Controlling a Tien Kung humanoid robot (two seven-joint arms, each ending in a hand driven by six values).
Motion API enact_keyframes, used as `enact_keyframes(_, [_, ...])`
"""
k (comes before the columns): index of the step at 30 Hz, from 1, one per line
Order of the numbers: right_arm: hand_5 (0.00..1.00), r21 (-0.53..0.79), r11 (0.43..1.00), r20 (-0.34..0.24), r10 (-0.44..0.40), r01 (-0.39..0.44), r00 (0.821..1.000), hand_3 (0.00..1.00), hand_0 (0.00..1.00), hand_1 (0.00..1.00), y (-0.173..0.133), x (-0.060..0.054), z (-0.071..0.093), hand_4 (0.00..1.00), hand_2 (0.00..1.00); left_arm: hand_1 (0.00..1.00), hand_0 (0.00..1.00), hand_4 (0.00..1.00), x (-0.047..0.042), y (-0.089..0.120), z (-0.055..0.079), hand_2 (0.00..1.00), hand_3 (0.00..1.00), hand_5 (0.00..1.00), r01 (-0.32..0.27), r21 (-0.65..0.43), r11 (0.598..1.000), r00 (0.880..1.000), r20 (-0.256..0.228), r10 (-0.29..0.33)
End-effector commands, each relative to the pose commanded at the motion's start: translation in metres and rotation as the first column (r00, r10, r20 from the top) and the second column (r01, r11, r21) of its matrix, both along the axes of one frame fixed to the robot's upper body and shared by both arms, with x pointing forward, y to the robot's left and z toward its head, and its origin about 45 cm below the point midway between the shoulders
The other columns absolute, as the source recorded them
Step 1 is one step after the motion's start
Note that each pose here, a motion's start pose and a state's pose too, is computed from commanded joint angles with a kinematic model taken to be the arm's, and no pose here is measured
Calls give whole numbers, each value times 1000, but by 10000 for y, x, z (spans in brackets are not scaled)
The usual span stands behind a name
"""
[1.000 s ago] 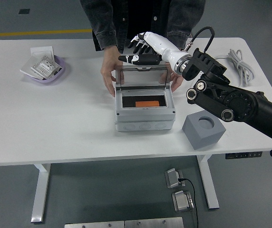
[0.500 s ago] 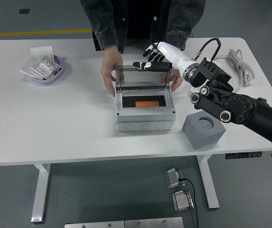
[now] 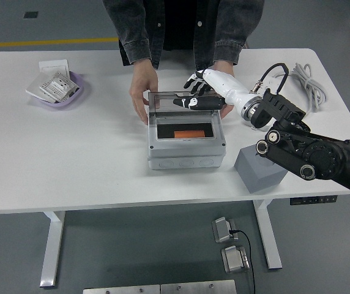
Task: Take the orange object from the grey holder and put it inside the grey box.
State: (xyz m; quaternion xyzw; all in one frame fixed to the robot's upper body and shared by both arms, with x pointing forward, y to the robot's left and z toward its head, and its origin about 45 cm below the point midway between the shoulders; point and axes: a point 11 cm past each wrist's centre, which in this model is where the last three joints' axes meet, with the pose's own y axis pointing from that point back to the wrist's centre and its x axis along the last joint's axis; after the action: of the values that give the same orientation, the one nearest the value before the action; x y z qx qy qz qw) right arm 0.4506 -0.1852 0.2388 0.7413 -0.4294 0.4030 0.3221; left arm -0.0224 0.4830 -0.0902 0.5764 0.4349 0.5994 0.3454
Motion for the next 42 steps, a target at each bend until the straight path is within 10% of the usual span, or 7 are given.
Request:
enact_keyframes(25, [795, 19, 999, -51, 35, -34, 998, 681, 561, 510, -63, -390, -250, 954, 595, 656, 614, 649, 2, 9, 4, 603, 605, 186, -3, 2, 1000, 1000, 3, 3])
enact_keyframes(42, [802, 7, 998, 47, -68, 67, 997, 672, 551, 475, -507, -507, 12, 954, 588, 656, 614, 648, -101, 18, 7, 603, 605, 186, -14, 4, 1000, 1000, -16, 14])
